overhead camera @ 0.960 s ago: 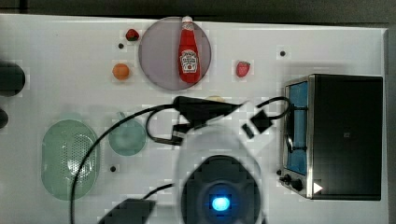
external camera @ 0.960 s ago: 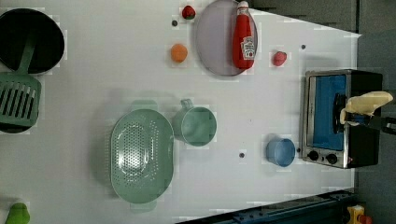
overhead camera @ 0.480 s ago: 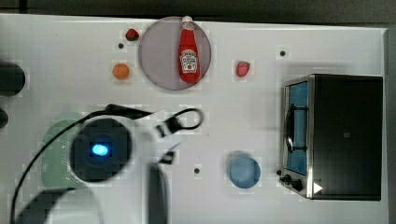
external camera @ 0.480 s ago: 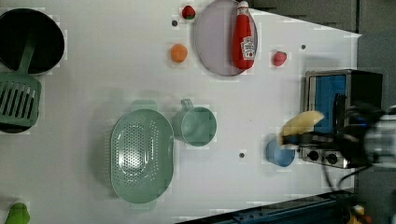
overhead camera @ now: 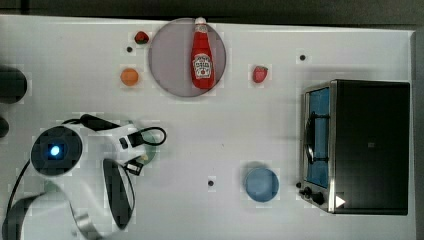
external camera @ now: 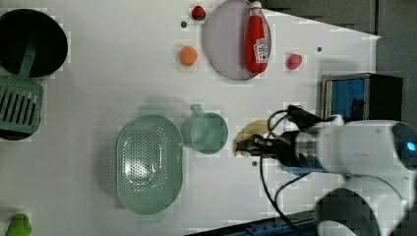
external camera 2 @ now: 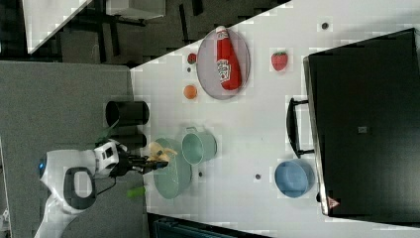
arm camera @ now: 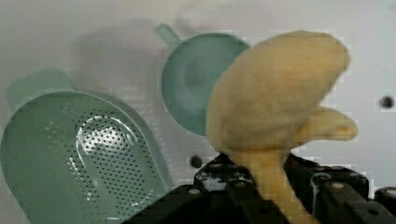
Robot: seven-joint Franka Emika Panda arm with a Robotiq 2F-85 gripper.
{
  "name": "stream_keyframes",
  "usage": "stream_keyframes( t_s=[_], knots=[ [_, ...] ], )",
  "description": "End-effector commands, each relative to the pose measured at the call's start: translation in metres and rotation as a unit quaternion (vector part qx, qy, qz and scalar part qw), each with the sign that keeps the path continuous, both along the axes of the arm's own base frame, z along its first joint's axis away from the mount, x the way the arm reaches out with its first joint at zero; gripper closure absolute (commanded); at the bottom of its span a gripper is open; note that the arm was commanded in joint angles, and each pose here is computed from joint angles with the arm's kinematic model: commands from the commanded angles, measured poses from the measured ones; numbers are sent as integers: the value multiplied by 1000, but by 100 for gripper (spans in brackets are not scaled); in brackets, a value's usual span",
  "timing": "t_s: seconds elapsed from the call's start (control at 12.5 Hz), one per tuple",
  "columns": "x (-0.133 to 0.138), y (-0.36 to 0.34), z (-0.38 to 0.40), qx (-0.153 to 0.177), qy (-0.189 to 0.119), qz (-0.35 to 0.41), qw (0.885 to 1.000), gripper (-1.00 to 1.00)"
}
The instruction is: Pick Banana and place it in mug.
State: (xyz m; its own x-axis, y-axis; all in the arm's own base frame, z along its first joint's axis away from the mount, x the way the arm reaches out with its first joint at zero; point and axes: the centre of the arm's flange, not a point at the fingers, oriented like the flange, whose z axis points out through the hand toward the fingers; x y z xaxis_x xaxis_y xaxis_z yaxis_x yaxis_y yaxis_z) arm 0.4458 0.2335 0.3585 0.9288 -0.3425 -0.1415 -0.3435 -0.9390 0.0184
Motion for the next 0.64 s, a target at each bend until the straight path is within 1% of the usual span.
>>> stream_keyframes(
  t_s=[0.08,0.24,0.4,0.48,0.56,0.64],
  knots=[
    [25,-4,-27,10,-1,-73,997,49],
    [30,1,-54,15,-3,-67,998,49],
    [31,1,-74,10,-4,-68,998,49],
    [30,1,-81,5,-4,-80,997,42],
    [30,3,-83,6,-12,-94,995,23],
    [25,4,-87,1,-8,-108,994,0]
  ],
)
